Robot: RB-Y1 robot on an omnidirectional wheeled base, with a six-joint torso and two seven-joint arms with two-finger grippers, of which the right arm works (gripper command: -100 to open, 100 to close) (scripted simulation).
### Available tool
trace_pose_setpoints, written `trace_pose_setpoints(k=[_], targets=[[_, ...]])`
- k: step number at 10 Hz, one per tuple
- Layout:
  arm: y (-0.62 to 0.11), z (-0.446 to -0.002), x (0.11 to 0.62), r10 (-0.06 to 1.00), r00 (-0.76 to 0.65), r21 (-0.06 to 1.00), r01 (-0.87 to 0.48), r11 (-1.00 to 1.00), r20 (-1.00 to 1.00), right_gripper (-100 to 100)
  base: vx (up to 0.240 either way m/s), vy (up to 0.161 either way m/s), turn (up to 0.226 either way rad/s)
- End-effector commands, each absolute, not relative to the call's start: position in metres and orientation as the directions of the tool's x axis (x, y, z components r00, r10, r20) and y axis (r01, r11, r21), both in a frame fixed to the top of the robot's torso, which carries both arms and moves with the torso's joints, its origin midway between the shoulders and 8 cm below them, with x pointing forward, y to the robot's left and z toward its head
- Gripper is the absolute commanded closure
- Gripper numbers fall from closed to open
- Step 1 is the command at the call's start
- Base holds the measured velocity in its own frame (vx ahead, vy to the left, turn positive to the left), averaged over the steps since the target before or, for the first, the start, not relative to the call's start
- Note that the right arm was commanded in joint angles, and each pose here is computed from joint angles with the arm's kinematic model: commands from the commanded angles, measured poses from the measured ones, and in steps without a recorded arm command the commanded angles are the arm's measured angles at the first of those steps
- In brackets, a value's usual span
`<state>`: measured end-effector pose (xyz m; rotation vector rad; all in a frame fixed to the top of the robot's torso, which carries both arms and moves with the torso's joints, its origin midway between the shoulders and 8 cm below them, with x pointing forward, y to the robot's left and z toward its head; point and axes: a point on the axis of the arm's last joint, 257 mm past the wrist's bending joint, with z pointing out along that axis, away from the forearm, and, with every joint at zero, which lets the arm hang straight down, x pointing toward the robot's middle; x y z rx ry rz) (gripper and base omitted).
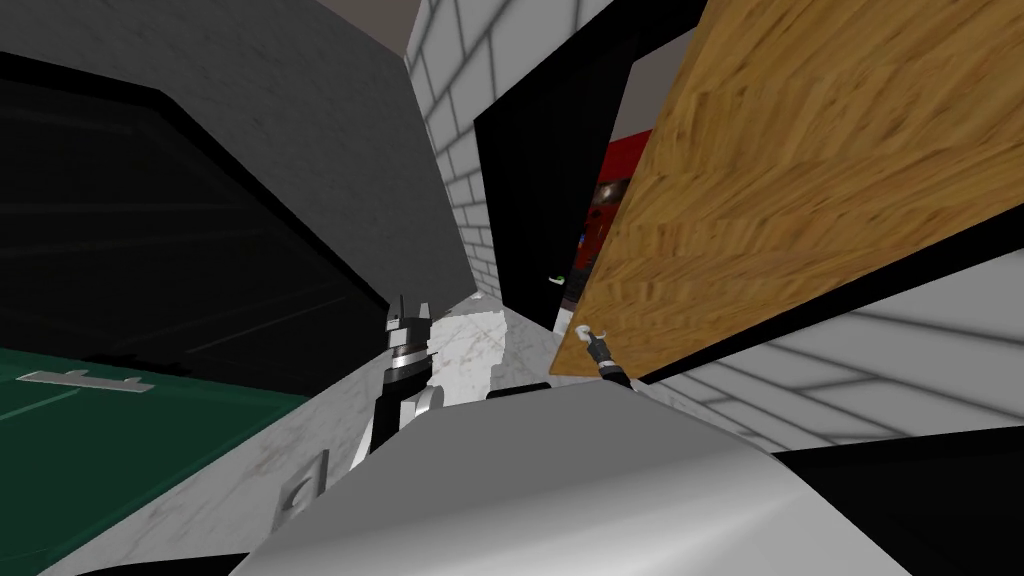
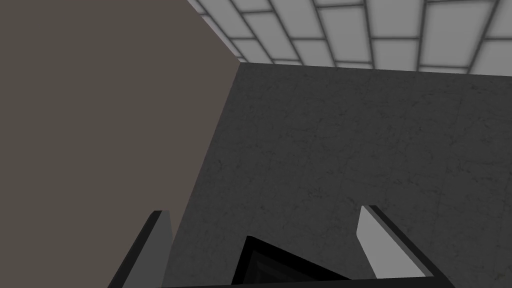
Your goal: Pull the door open
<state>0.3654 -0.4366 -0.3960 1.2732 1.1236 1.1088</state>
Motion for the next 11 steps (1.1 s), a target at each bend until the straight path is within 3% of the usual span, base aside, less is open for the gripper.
trace_pose_setpoints(k=[1, 9, 11], targets=[[-0.435, -0.402, 0.360, 0.992, 0.125, 1.000, 0.027, 0.000, -0.004, 100, -0.175, -0.048, 0.139], [-0.428, -0.391, 0.362, 0.996, 0.094, 1.000, 0.000, 0.000, 0.000, 100, -0.195, -0.057, 0.134], [-0.423, -0.396, 0.361, 0.996, 0.088, 1.000, 0.008, -0.004, 0.003, 100, 0.017, 0.015, 0.017]])
